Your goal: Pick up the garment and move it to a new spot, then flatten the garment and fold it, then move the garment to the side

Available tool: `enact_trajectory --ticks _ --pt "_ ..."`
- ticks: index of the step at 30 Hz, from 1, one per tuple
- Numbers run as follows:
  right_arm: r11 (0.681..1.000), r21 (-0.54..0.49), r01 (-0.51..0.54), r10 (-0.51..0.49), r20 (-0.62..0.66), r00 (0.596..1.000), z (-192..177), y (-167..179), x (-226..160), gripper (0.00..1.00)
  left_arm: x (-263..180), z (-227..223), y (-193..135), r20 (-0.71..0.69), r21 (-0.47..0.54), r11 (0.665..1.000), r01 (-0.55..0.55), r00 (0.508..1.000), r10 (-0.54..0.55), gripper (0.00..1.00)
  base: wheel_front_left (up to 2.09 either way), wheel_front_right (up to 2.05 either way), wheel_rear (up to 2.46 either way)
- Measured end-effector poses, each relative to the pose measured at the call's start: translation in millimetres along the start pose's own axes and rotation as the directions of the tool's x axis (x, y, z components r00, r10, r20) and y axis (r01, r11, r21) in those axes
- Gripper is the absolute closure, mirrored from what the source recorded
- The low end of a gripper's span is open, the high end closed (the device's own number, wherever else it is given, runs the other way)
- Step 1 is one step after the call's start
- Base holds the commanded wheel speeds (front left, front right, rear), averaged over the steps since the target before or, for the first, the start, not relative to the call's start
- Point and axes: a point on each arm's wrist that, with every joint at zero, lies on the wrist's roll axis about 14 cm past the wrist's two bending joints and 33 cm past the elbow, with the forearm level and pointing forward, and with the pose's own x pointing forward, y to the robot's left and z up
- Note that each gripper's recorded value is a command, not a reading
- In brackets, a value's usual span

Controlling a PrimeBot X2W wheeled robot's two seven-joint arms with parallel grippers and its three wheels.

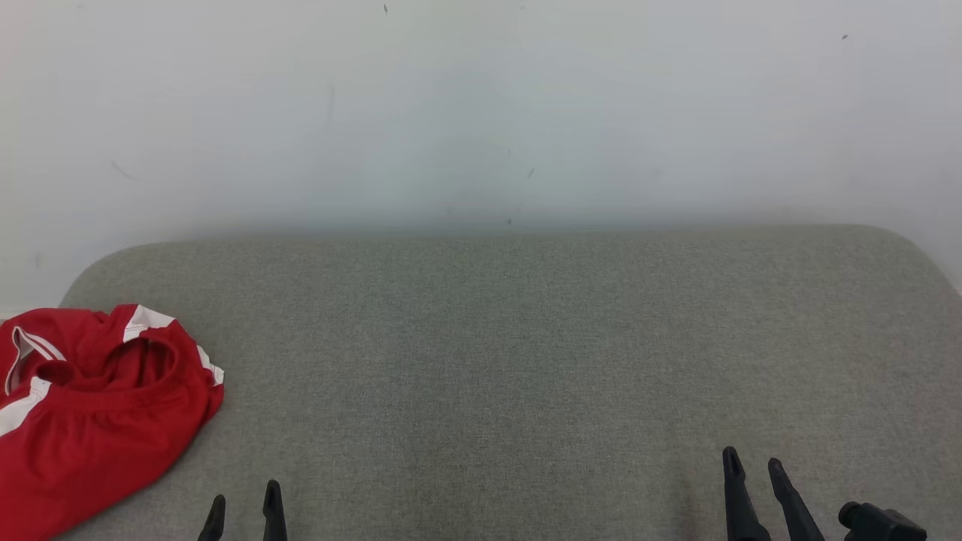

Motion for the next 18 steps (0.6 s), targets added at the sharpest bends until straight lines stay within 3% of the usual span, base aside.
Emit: enact_trajectory --ticks 18 --pt "0.989 -0.146 -0.027 0.027 -0.001 1.0 -3.8 3.1 -5.8 0.0 -6.9 2.6 -6.0 0.022 0.15 0.988 0.04 0.999 -0.044 0.0 0.0 0.0 0.0"
